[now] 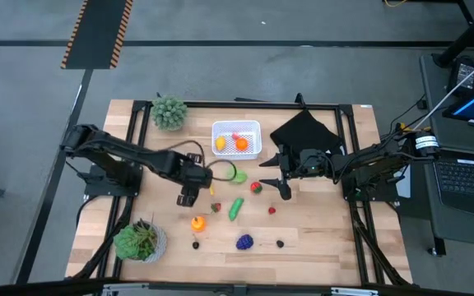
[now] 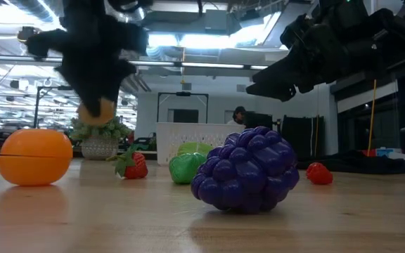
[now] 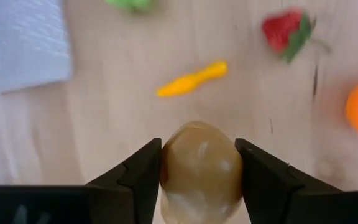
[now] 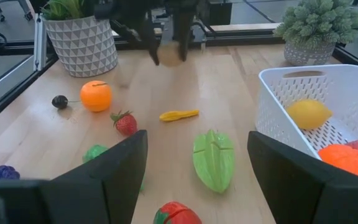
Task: Pick and placing Produce into tupperware
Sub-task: Put the potato into the white bin
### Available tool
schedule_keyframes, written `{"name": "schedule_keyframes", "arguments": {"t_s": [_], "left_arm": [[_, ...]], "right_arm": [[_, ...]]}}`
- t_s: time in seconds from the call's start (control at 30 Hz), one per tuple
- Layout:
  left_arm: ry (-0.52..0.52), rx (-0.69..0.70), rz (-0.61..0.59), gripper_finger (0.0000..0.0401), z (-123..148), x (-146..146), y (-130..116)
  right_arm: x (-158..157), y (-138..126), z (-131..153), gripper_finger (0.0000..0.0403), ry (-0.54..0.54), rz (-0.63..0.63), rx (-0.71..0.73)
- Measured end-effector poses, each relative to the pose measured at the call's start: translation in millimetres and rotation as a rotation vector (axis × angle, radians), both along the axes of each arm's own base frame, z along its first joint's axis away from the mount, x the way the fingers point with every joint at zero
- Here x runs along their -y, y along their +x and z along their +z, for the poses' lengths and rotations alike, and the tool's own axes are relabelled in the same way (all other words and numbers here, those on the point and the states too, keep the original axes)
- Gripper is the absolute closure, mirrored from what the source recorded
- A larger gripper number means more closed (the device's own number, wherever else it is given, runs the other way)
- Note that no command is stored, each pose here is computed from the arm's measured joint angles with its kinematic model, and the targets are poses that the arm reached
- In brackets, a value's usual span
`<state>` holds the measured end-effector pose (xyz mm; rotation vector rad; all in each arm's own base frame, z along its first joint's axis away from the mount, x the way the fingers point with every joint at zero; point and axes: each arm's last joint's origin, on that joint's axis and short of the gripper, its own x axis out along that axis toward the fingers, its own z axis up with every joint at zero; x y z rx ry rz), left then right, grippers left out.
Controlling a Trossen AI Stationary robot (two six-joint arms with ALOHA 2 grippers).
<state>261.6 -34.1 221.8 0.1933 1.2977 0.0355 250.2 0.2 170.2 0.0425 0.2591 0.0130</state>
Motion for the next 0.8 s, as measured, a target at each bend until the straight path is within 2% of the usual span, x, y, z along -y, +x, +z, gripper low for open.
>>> {"name": "schedule_keyframes", "arguments": {"t_s": [0.13, 0.27, 0.37, 0.47, 0.57, 0.8], "left_arm": [[-0.018, 0.135, 0.037, 0.0230, 29.6, -11.1, -13.6], [-0.032, 0.336, 0.065, 0.0223, 61.3, -22.2, -30.9], [-0.024, 0.506, 0.058, 0.0222, 73.5, -29.4, -43.7], [-0.020, 0.677, 0.038, 0.0229, 71.8, -35.9, -52.9], [-0.051, 0.798, 0.004, 0.0230, 57.5, -40.6, -58.8], [-0.061, 0.973, -0.027, 0.0222, 23.7, -50.4, -62.3]], "right_arm": [[0.1, -0.5, -1.7, 0.0125, -0.011, 0.003, -0.019], [-0.1, -1.5, -5.0, 0.0125, -0.005, 0.002, -0.054], [-0.6, -1.7, -5.5, 0.0125, 0.009, 0.001, -0.060], [-4.1, -1.7, -5.4, 0.0125, 0.010, 0.021, -0.059], [-8.2, -1.8, -5.3, 0.0125, 0.009, 0.039, -0.058], [-11.4, -3.0, -5.1, 0.0125, -0.002, 0.055, -0.033]]}}
